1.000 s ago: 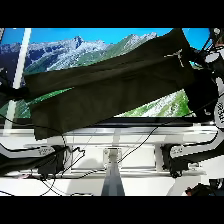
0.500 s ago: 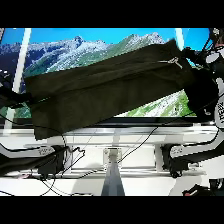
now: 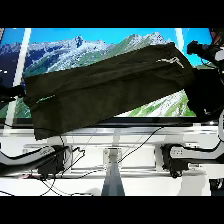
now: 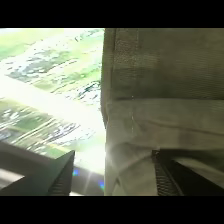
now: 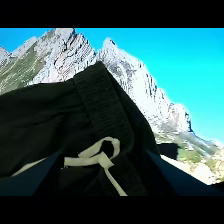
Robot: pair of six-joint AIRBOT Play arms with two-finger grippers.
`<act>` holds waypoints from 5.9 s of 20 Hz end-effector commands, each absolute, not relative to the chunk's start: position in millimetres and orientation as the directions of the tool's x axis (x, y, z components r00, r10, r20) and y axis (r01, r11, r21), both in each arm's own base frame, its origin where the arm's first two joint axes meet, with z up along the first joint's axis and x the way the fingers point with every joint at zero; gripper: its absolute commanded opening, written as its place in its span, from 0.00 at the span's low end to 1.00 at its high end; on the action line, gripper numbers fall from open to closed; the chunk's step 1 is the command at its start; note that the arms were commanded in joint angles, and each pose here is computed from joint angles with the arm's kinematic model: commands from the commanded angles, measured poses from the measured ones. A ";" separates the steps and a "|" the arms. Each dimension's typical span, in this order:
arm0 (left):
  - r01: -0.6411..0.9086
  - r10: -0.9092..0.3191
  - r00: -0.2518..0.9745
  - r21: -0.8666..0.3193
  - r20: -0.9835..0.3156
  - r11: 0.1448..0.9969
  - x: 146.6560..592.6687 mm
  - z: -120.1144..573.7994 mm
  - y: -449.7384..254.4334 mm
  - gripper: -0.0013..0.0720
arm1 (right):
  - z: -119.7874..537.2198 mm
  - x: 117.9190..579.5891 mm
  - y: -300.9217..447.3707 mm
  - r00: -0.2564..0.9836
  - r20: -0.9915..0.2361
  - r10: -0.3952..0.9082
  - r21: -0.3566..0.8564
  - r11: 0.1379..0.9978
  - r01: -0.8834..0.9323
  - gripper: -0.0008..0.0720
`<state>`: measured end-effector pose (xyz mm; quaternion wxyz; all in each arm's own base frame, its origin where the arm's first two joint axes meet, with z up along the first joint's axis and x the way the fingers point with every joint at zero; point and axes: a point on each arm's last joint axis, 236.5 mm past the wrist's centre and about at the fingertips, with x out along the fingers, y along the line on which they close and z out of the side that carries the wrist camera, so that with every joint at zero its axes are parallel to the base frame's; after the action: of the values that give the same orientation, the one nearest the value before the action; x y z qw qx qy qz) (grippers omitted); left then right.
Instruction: Fold the clothes and pants, and hang the long-sleeved shirts on hangers.
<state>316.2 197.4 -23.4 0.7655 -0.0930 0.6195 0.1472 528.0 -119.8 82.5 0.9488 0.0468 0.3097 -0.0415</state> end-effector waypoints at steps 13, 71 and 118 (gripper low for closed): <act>-0.729 -0.099 -0.016 -0.057 -0.995 0.682 115.8 -59.2 138.4 0.83 | 98.9 480.8 -105.7 0.720 -0.693 -0.028 0.003 0.999 0.042 0.79; -0.492 0.054 0.505 -0.236 -0.861 0.838 249.8 -9.0 245.6 0.04 | -86.9 321.8 -54.2 0.570 -0.778 0.266 0.605 0.565 0.562 0.82; -0.506 0.074 0.744 -0.488 -0.664 0.712 384.7 52.0 252.2 0.03 | 54.5 348.4 -106.1 0.675 -0.733 -0.083 0.379 0.775 0.506 0.05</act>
<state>354.7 261.9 75.4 0.8772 -0.3222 0.3091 0.1763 310.0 -111.4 69.7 0.8766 0.2107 0.3917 -0.1838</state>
